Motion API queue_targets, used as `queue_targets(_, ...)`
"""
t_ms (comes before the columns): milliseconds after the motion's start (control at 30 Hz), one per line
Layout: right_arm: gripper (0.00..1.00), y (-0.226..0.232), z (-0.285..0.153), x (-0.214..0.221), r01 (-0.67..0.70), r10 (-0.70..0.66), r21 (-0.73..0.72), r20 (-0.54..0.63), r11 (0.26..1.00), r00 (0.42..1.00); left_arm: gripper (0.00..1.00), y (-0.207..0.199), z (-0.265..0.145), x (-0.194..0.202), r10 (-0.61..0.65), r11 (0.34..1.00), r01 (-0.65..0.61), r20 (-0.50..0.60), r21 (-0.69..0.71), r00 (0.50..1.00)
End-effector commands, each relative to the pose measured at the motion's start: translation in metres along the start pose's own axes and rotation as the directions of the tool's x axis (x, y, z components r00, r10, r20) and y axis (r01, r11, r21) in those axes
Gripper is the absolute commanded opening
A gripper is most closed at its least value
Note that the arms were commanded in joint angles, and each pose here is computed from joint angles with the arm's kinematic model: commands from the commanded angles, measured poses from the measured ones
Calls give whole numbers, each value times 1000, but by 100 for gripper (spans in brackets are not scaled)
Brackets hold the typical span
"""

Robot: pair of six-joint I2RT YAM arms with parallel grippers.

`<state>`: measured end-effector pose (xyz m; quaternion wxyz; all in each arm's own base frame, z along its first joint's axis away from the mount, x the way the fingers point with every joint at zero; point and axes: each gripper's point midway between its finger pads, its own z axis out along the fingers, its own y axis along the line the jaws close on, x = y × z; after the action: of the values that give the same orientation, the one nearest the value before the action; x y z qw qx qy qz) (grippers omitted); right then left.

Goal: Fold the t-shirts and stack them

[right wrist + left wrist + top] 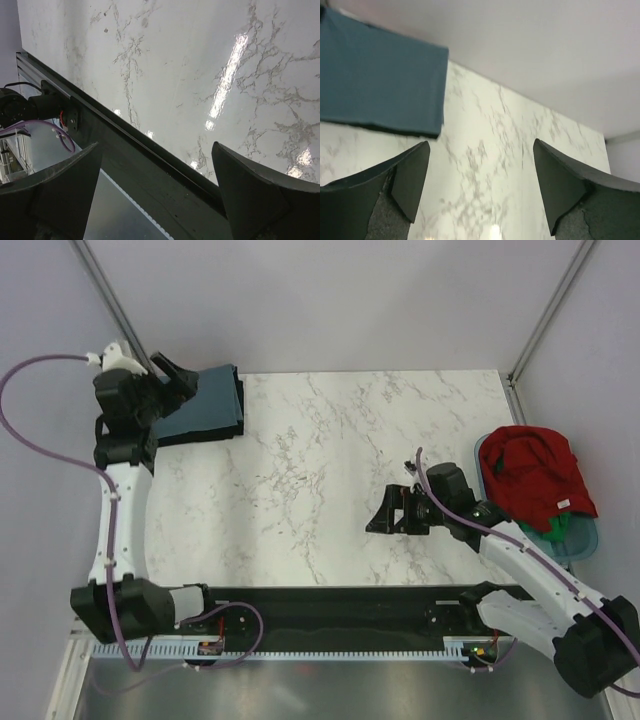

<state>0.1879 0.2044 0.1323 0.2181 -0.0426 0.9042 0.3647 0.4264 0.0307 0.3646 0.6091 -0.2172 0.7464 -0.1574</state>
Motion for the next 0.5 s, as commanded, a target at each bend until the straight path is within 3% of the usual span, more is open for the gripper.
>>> queue_targets(0,98,3,-6,14,-43,43,-24,-12,999,999,91,-6,-36,70,-37,993,53,-148,101,988)
queue_targets(67,98,4,-10,15,-73,74,-28,21,997,997,91,5,-56,115,-28,992,56,-237,113,971)
queue_targets(133,98,3,-14,14,-87,88,-29,58,996,994,92,5,-85,123,15,989,18,-218,147,976)
queue_targets(167,98,2,-15,16,-101,103,-29,62,994,993,92,15,-93,146,23,991,14,-266,136,964)
queue_targets(333,98,-7,-20,24,-126,126,-12,105,992,986,92,28,-138,168,101,990,-69,-268,127,958)
queue_targets(467,98,-21,-24,30,-178,172,26,153,984,973,90,40,-155,192,70,996,-48,-341,75,938)
